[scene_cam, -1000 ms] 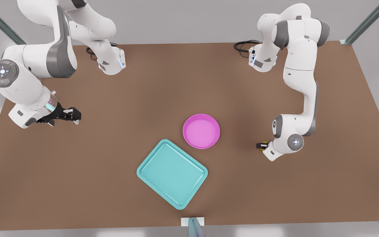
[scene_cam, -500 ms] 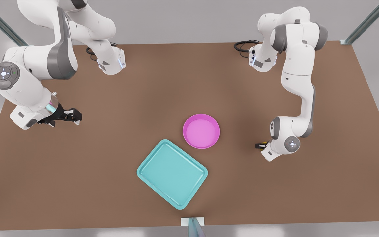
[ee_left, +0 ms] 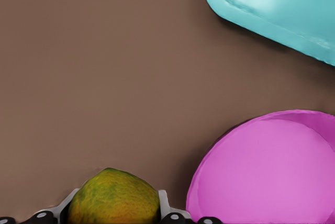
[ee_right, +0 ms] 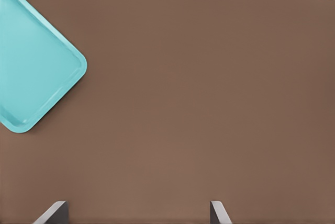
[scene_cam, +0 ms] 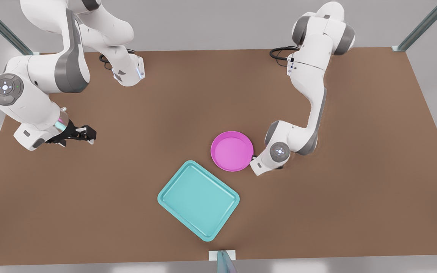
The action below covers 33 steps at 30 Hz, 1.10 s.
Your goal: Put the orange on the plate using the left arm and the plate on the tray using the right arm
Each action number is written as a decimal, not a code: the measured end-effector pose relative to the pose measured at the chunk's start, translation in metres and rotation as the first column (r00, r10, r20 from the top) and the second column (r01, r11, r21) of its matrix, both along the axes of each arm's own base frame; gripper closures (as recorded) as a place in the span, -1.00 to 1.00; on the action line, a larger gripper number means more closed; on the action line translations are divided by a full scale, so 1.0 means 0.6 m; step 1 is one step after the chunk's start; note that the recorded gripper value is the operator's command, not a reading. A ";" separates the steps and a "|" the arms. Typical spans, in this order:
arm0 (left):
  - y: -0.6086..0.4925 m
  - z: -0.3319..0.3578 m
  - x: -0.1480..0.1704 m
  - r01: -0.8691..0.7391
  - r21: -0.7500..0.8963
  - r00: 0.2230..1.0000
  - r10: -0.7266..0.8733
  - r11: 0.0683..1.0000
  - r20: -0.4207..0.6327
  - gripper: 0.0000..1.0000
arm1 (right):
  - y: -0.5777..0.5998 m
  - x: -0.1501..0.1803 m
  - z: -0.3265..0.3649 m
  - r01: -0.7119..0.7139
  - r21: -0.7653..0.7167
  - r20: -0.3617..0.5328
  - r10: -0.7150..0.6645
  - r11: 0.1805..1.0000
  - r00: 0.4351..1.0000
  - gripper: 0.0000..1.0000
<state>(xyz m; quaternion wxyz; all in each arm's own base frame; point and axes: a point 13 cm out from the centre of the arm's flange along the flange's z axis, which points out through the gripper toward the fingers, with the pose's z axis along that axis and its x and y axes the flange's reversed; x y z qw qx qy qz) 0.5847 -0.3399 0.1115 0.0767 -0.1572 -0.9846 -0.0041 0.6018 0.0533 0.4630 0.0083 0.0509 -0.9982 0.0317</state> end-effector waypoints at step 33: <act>0.442 0.660 -0.023 -0.444 0.005 0.896 0.444 0.896 -0.011 -1.00 | 0.582 -0.108 -0.479 0.046 0.331 -0.299 0.058 0.942 0.952 -1.00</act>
